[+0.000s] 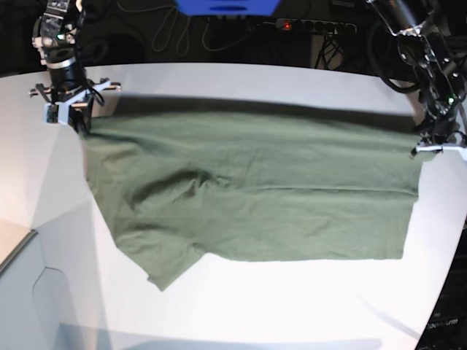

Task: Layout the t-shirt on the table in an organized manner, then fold the t-shirt properly
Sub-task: 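Lift the grasped shirt edge with both grippers and pull it taut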

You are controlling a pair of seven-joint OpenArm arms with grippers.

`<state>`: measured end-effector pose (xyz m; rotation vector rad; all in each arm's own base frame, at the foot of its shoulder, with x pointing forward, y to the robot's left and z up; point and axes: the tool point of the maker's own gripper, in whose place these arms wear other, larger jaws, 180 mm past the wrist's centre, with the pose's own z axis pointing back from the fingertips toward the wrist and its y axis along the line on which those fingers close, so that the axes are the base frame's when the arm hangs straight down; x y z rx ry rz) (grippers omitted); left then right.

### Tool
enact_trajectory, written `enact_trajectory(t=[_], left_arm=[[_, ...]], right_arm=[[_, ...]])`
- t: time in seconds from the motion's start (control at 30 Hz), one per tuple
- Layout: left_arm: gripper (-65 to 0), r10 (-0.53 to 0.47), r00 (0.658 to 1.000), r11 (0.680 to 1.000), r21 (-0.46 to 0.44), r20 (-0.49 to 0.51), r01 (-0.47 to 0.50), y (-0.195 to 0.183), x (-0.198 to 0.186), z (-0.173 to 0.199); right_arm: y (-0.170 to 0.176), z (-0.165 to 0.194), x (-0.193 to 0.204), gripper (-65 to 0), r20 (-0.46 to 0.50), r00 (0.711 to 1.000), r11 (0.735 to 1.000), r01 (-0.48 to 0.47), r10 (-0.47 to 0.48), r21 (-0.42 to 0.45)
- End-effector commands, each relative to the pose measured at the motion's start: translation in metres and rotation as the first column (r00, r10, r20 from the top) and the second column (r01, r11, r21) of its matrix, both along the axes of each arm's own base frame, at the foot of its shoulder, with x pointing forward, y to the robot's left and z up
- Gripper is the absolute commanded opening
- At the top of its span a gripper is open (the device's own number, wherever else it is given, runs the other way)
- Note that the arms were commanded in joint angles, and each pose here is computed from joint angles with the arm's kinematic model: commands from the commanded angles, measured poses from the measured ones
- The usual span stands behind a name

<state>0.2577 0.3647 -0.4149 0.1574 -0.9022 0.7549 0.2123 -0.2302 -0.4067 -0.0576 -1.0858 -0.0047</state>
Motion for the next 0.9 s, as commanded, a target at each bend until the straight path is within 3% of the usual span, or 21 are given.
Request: enact_trajectory(t=[0.0, 0.4, 0.63, 0.87], left_arm=[[-64.9, 0.004, 0.999, 1.0, 0.03, 0.031, -0.005, 0.008, 0.006, 0.01], [-64.9, 0.009, 0.997, 0.999, 0.035, -0.071, -0.006, 0.01, -0.039, -0.013], [-64.9, 0.002, 0.994, 0.998, 0.058, -0.11, 0.004, 0.011, -0.062, -0.014], [-64.9, 0.0, 0.992, 0.999, 0.053, -0.123, 0.006, 0.011, -0.065, -0.017]], right_arm=[[-0.003, 0.009, 0.001, -65.0, 0.04, 0.999, 1.0, 0.006, -0.006, -0.001], [-0.005, -0.033, -0.046, -65.0, -0.106, 0.994, 0.999, 0.035, -0.032, 0.029], [-0.005, -0.025, -0.059, -65.0, -0.056, 0.998, 0.999, 0.029, -0.028, 0.023], [-0.003, -0.029, -0.071, -65.0, -0.076, 0.997, 0.999, 0.028, -0.025, 0.028]])
